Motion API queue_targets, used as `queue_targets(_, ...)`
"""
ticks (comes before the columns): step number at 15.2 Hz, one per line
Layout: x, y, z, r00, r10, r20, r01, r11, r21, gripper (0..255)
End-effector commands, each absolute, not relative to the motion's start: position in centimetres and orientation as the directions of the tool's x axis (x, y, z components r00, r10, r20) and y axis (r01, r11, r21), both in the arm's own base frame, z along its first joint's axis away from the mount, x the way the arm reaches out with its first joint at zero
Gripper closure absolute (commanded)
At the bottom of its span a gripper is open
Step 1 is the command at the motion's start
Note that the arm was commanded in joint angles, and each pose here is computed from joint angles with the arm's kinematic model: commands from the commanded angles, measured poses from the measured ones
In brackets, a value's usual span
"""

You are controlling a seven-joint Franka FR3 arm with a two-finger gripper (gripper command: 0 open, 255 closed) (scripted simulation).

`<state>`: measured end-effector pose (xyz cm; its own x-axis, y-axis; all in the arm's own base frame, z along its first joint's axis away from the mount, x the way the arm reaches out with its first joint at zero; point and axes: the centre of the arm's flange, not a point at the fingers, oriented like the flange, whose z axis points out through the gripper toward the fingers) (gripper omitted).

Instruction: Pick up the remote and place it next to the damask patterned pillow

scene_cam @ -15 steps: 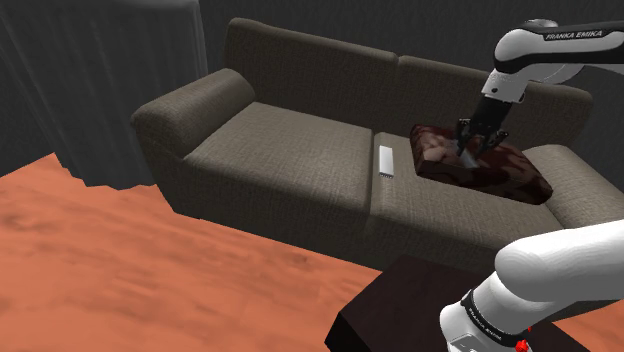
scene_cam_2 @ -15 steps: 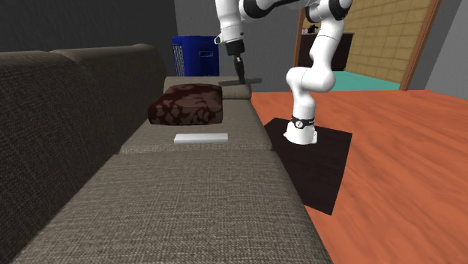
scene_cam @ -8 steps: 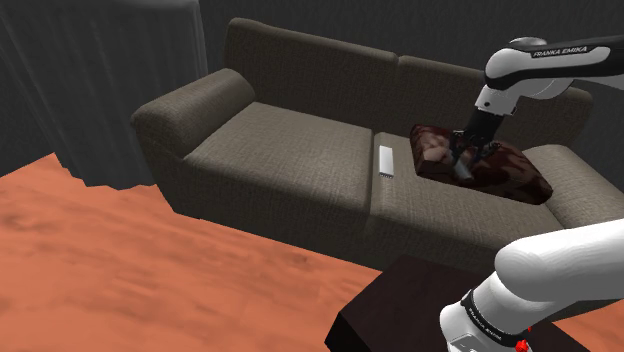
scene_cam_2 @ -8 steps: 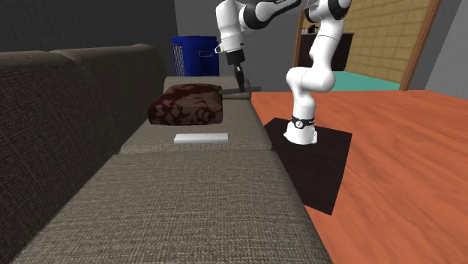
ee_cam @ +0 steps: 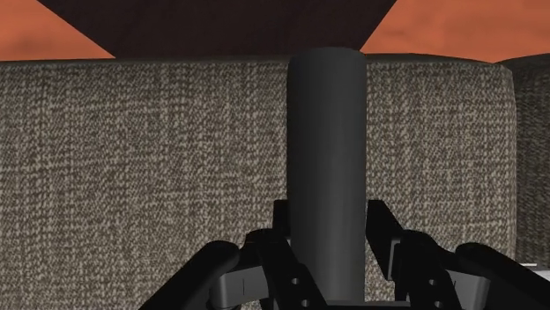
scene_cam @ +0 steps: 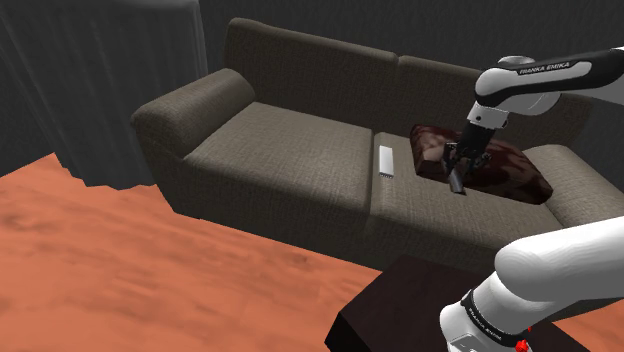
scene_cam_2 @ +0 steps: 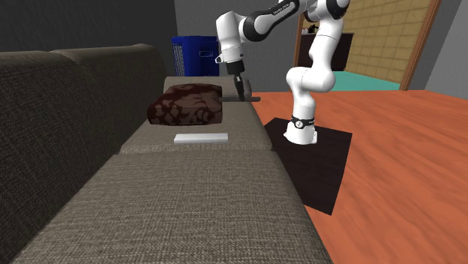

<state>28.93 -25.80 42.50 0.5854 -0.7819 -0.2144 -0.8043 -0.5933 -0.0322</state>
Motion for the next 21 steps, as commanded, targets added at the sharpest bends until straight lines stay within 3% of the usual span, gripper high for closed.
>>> queue_targets(1,29.0,-25.7,41.4,0.585,-0.783,-0.213,-0.805,-0.593,-0.032,255)
queue_targets(21,29.0,-25.7,32.5,0.585,-0.783,-0.213,-0.805,-0.593,-0.032,255)
